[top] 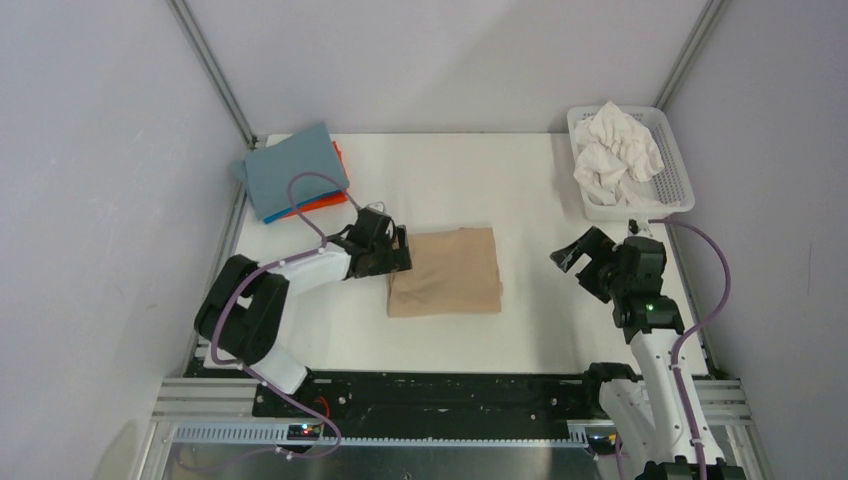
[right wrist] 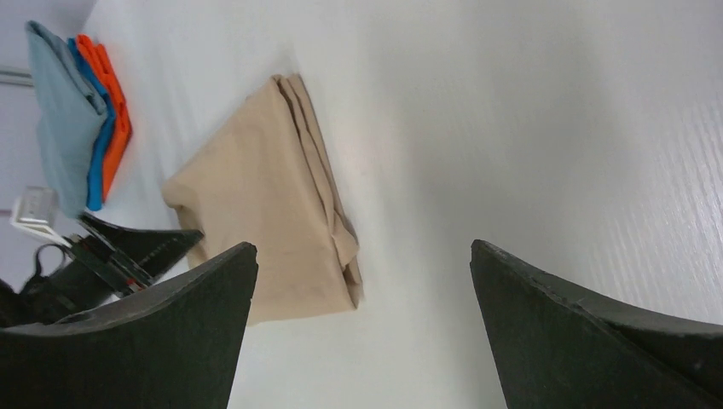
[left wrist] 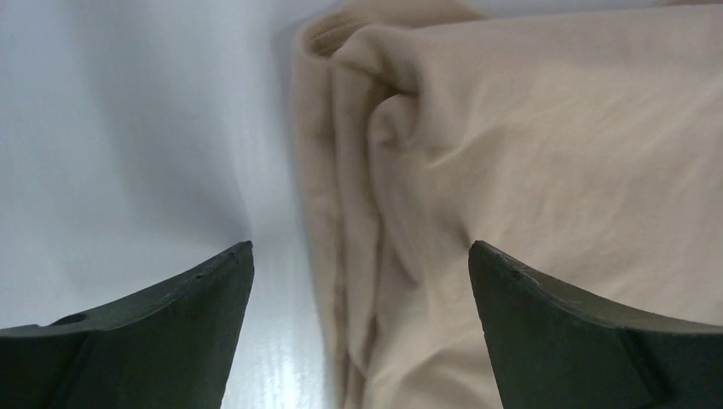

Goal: Fold and stack the t-shirts
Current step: Put the neatly folded tshirt into the corner of the board with the left arm

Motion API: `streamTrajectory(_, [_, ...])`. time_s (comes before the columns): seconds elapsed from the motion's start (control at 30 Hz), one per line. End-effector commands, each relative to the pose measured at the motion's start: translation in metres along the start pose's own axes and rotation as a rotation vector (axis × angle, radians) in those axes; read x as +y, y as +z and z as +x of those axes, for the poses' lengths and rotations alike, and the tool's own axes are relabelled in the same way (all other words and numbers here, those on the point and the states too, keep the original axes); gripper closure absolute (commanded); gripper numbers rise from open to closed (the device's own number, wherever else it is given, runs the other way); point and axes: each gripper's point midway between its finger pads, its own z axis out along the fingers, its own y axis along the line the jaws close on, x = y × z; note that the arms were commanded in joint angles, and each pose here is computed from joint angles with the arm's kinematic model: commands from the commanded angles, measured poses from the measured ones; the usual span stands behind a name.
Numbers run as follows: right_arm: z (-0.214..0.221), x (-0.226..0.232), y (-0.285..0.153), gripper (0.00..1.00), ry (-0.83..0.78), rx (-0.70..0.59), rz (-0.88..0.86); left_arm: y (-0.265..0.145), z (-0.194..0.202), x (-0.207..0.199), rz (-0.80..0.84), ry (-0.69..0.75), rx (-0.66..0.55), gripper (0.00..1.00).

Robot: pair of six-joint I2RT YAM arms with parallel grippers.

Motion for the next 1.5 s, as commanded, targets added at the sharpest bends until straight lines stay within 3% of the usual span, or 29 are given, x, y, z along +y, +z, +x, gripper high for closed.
streamTrajectory(0.0, [0.007, -0.016, 0.003, 0.01, -0.027, 0.031, 0.060, 0.010, 0.000, -0.013, 0.026, 0.023, 0.038, 0.01])
streamTrajectory(0.1, [0.010, -0.019, 0.008, 0.00, -0.021, 0.054, 0.070, 0.018, 0.010, -0.014, 0.008, 0.037, 0.061, 0.12])
streamTrajectory(0.2, [0.011, -0.021, 0.011, 0.01, -0.016, 0.061, 0.075, 0.024, 0.018, -0.019, -0.014, 0.055, 0.069, 0.31])
streamTrajectory(0.37, [0.008, -0.025, 0.012, 0.01, -0.003, 0.035, 0.087, 0.035, 0.030, -0.016, -0.138, 0.119, 0.066, 0.54])
streamTrajectory(0.43, [0.004, -0.026, 0.009, 0.00, 0.000, 0.005, 0.093, 0.038, 0.031, -0.013, -0.194, 0.141, 0.057, 0.68])
streamTrajectory(0.47, [0.002, -0.028, 0.008, 0.01, -0.001, -0.013, 0.102, 0.039, 0.032, -0.013, -0.209, 0.150, 0.058, 0.84])
streamTrajectory(0.53, [-0.002, -0.029, 0.005, 0.01, 0.005, -0.049, 0.104, 0.039, 0.028, -0.002, -0.287, 0.168, 0.052, 0.98])
streamTrajectory(0.83, [-0.004, -0.028, 0.000, 0.01, 0.044, -0.113, 0.078, -0.003, -0.075, -0.012, -0.440, 0.280, -0.209, 1.00])
streamTrajectory(0.97, [-0.006, -0.027, -0.002, 0.01, 0.042, -0.127, 0.073, -0.036, -0.132, -0.002, -0.548, 0.220, -0.386, 1.00])
streamTrajectory(1.17, [-0.006, -0.026, -0.002, 0.01, 0.041, -0.125, 0.067, -0.052, -0.191, 0.003, -0.540, 0.253, -0.425, 1.00])
streamTrajectory(1.47, [-0.005, -0.033, 0.003, 0.01, 0.047, -0.119, 0.105, -0.060, -0.288, 0.041, -0.570, 0.324, -0.480, 1.00])
